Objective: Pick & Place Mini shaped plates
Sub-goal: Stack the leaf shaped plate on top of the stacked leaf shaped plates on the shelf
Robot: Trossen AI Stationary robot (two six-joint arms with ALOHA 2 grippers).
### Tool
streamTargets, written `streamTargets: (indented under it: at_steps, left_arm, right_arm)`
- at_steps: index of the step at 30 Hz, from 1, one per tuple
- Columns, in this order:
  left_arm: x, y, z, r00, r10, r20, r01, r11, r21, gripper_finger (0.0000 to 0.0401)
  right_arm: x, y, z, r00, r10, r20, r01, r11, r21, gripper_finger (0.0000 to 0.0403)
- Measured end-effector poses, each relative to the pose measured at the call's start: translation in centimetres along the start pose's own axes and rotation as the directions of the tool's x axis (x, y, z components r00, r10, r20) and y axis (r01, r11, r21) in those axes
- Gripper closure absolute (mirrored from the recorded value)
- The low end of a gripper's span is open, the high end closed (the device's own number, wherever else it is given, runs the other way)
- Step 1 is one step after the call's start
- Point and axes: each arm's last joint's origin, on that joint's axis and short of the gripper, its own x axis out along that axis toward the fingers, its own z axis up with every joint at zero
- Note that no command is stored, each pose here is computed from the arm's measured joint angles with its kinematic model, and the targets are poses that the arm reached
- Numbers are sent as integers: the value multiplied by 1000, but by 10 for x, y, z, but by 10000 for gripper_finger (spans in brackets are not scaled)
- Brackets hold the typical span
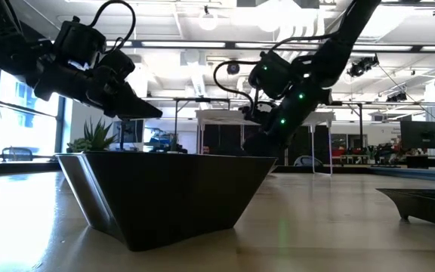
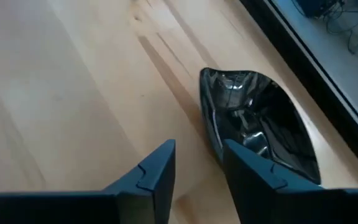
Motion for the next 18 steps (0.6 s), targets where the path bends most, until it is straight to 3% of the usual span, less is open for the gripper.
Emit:
streamTargets:
  at_steps: [18]
  left_arm:
    - [0, 0, 0, 1000, 0, 0, 0, 1000, 0, 396]
  right_arm:
    - [7, -14, -6, 997, 21, -70, -25, 998, -62, 359]
